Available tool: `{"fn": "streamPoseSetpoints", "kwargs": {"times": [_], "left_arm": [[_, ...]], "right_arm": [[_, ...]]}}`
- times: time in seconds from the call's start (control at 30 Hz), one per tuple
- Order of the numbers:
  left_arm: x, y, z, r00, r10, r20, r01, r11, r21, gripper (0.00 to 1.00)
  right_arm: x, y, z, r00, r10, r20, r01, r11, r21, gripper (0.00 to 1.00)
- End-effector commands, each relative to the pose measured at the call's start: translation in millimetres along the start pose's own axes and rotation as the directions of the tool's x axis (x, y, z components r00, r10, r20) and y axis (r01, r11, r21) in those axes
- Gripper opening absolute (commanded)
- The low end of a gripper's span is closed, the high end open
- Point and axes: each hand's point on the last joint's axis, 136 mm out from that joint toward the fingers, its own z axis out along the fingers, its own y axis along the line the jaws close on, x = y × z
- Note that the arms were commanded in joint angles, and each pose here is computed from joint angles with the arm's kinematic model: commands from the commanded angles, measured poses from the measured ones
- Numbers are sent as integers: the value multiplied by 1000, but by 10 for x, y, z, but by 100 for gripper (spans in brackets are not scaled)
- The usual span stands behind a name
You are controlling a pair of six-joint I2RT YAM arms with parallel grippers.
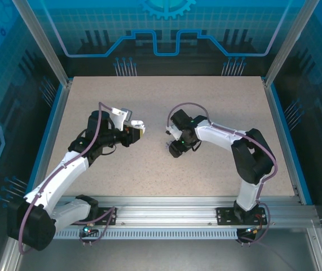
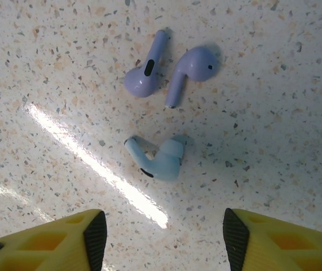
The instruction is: Insert the wireless bluetooth earbuds into the charging case
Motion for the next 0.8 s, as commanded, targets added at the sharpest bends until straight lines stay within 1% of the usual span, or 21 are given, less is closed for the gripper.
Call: {"fn": "streamPoseSetpoints", "kwargs": {"times": [0.0, 0.17, 0.4, 0.5, 0.77], "left_arm": [[-125, -88, -46, 999, 37, 28, -37, 999, 14, 9], [-135, -91, -50, 999, 38, 30, -38, 999, 14, 9], [-145, -91, -47, 999, 42, 29, -42, 999, 13, 9], [-144, -95, -37, 999, 40, 26, -41, 999, 16, 9], [-163, -96, -41, 999, 43, 29, -44, 999, 15, 9]], "right_arm": [[-65, 58, 20, 1000, -7, 30, 9, 996, -90, 61], [-72, 129, 135, 1000, 2, -2, -3, 986, -167, 61], [-75, 114, 298, 999, 7, -37, -14, 985, -175, 62], [-67, 138, 314, 999, 4, -53, -14, 983, -186, 61], [84, 389, 285, 996, -43, -83, 21, 967, -252, 60]]}}
